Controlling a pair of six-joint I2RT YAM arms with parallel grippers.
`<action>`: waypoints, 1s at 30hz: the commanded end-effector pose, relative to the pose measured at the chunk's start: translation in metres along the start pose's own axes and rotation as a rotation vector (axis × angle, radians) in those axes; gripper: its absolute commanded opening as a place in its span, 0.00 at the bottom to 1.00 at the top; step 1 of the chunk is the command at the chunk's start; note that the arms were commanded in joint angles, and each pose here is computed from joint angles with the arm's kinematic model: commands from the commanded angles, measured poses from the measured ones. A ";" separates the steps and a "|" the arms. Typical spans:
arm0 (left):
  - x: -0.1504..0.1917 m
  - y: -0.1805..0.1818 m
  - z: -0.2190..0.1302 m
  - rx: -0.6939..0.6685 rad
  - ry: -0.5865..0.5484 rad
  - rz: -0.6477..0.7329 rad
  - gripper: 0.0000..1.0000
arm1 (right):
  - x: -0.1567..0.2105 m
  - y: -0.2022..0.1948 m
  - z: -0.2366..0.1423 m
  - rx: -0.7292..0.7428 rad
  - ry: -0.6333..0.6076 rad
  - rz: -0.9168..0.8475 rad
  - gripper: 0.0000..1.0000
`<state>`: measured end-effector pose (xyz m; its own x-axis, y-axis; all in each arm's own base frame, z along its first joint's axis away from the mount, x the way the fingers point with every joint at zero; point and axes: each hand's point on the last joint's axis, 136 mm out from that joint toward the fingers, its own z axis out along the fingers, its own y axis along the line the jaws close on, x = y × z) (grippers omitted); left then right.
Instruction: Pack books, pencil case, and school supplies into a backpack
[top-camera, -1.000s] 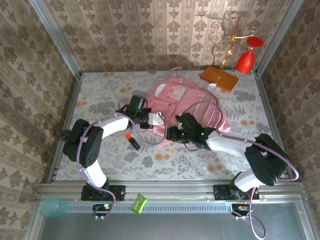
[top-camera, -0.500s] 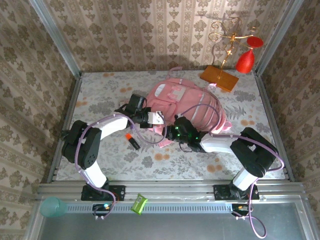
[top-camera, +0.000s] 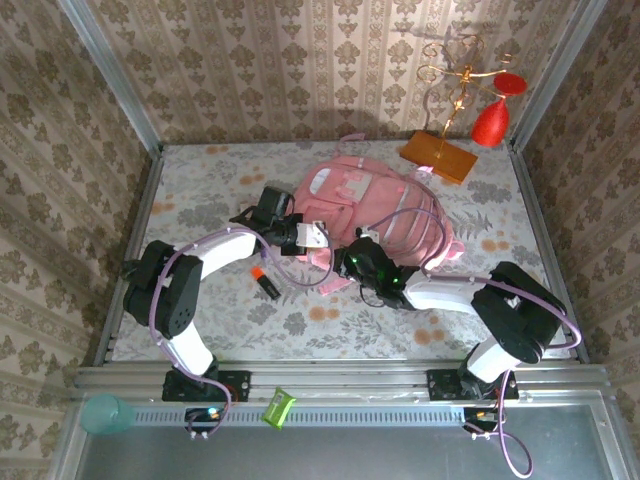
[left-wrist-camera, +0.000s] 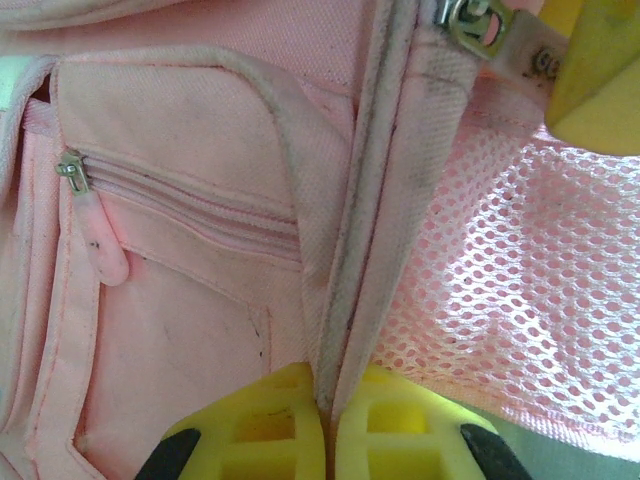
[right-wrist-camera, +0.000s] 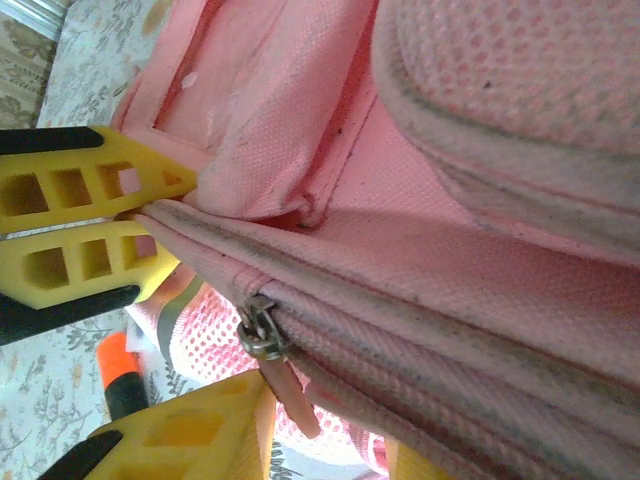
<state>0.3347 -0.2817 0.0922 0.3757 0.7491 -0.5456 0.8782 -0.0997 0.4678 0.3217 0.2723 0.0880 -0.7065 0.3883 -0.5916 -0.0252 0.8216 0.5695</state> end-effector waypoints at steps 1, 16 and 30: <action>-0.006 -0.018 0.003 0.088 -0.027 -0.036 0.00 | -0.030 0.004 -0.007 0.043 -0.123 -0.006 0.33; -0.004 -0.019 0.004 0.103 -0.013 -0.044 0.00 | -0.035 0.031 -0.008 -0.046 -0.129 -0.046 0.20; 0.005 -0.012 0.003 0.076 0.041 -0.070 0.00 | -0.031 -0.012 -0.025 0.126 -0.106 -0.073 0.00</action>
<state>0.3333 -0.2851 0.0939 0.3641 0.7565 -0.5433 0.8875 -0.1049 0.4487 0.3176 0.2698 0.1032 -0.6888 0.3433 -0.6386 -0.0545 0.8538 0.5177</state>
